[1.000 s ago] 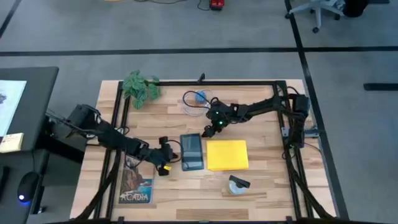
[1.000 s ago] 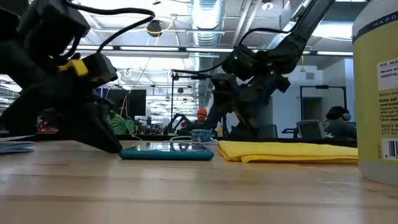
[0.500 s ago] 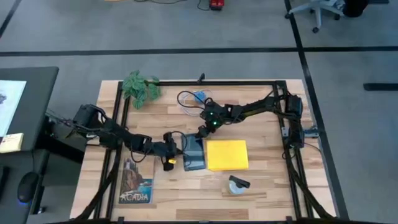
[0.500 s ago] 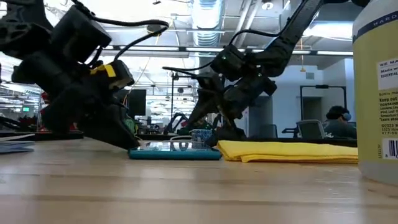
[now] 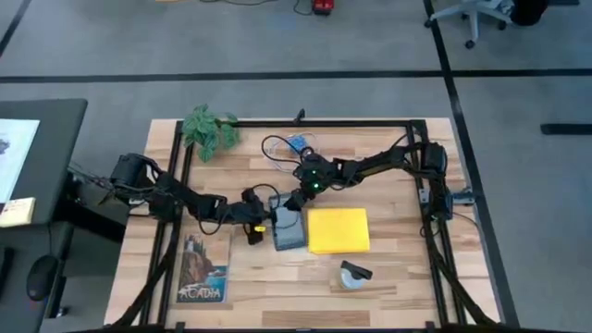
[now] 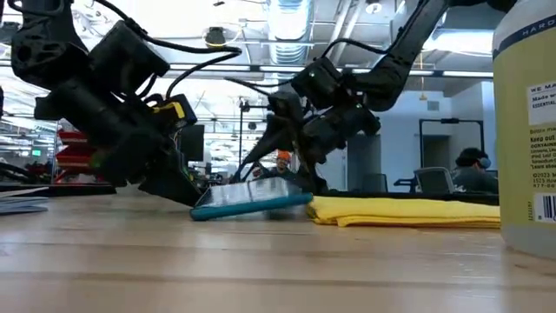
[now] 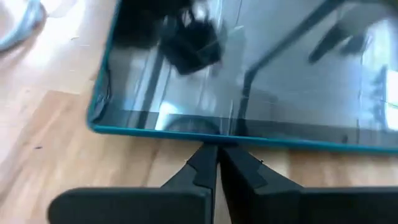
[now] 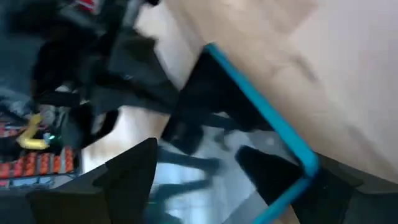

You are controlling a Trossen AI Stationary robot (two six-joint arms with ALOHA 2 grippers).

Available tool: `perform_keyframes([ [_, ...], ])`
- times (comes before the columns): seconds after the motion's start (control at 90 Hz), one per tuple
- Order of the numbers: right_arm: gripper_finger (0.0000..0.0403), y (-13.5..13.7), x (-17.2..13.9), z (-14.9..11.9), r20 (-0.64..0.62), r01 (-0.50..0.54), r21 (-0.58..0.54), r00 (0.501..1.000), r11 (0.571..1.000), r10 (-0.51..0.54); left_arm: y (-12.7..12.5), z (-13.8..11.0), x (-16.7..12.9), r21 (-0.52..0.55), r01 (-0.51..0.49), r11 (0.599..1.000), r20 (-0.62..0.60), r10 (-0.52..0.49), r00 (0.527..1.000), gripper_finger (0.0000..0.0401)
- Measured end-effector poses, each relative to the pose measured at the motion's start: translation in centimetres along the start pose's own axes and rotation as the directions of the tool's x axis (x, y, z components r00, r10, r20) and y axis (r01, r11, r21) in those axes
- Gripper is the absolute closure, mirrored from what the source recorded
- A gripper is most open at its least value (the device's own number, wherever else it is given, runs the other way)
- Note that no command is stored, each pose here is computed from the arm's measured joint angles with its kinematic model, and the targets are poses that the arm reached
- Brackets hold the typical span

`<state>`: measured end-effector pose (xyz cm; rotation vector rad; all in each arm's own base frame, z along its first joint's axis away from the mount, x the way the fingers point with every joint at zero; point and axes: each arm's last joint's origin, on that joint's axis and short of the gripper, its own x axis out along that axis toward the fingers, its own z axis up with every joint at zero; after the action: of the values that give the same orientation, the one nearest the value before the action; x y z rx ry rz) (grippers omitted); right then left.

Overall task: Apply microfiber cloth
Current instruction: Spray the tablet using the spray bottle

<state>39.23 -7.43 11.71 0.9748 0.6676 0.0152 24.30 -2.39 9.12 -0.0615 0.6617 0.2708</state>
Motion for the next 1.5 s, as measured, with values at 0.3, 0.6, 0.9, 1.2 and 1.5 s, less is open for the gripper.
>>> perform_keyframes([
  [0.3,0.0161,1.0,0.6,-0.8,-0.023,-0.027,-0.030,0.999,0.999,0.026,0.5,0.1,0.1,-0.051,-0.032,0.998,0.004,0.032,0.999,0.0401],
  [0.6,0.0314,1.2,0.6,-0.9,-0.023,-0.034,-0.037,0.999,0.999,0.033,1.2,0.2,0.3,-0.095,-0.085,0.992,0.006,0.086,0.996,0.0401],
  [0.9,0.0385,2.9,-0.9,0.5,0.047,-0.097,-0.100,0.994,0.990,0.102,2.1,2.3,-2.0,-0.058,-0.255,0.965,0.107,0.260,0.960,0.0401],
  [1.2,0.0389,6.4,-8.5,2.7,0.159,0.066,-0.304,0.987,0.950,-0.018,2.1,3.6,-6.1,-0.041,-0.204,0.978,0.123,0.208,0.970,0.0401],
  [1.5,0.0390,9.2,-15.6,-1.5,0.211,0.199,-0.431,0.971,0.880,-0.116,0.7,4.7,-5.4,0.014,0.059,0.998,0.229,-0.061,0.972,0.0382],
])
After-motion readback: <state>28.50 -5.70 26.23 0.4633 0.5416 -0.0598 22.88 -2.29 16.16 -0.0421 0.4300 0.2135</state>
